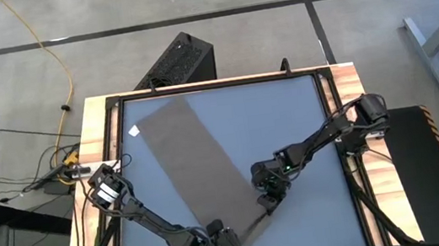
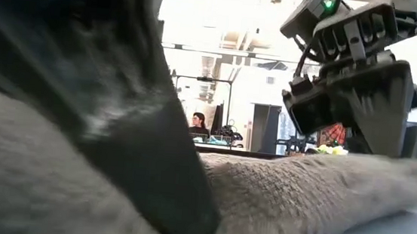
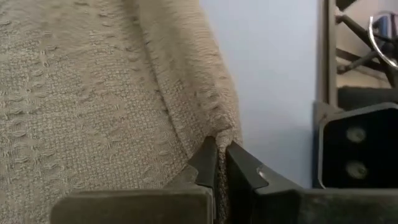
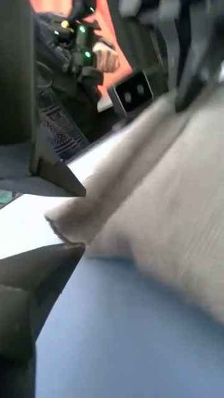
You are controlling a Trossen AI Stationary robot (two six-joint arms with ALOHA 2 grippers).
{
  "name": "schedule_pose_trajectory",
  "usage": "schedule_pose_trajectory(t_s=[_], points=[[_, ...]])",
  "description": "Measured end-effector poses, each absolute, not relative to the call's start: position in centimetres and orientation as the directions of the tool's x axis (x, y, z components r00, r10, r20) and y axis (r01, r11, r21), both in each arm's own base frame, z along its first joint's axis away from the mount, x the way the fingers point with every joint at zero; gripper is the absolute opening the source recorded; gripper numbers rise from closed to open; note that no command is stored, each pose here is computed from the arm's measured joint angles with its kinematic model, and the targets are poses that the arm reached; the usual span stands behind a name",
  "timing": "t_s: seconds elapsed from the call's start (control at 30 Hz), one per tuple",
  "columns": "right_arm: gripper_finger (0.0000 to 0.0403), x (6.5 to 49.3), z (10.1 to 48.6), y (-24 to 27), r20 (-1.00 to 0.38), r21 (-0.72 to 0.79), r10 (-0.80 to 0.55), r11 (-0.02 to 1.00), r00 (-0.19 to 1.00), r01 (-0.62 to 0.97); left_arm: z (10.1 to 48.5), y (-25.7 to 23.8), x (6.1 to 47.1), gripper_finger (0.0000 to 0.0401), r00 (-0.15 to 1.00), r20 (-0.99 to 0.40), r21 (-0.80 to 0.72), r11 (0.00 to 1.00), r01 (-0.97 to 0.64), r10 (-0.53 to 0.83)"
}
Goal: Roll towel into tight, uniform cylinder
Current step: Roll the gray towel
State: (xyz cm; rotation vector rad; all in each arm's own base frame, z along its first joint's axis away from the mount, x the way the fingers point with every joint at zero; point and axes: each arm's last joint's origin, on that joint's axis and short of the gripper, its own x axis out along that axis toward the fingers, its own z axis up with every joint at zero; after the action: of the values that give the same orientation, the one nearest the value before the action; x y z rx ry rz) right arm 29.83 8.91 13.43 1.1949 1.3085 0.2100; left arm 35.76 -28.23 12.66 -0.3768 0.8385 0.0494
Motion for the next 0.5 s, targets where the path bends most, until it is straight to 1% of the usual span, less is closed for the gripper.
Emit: schedule_pose_trajectory(t_s=[0.1,0.2,0.33,0.5], points=[[0.0172,29.2,15.0,8.3,-0.623,0.767,0.701,0.46,0.348,0.447,13.3,-28.2,35.5,0.0001,0.665,-0.739,-0.305,0.934,-0.186,-0.109],[0.0176,28.3,16.6,7.7,-0.659,0.748,0.652,0.517,0.376,0.415,13.9,-27.8,35.2,0.0,0.652,-0.753,-0.281,0.939,-0.197,-0.088],[0.0173,26.5,18.7,7.4,-0.728,0.68,0.546,0.649,0.415,0.34,14.6,-27.7,35.0,0.0,0.656,-0.751,-0.276,0.938,-0.208,-0.076],[0.0171,23.5,20.4,9.7,-0.761,0.538,0.37,0.819,0.533,0.2,14.0,-27.5,34.8,0.0,0.654,-0.752,-0.298,0.927,-0.226,-0.082]])
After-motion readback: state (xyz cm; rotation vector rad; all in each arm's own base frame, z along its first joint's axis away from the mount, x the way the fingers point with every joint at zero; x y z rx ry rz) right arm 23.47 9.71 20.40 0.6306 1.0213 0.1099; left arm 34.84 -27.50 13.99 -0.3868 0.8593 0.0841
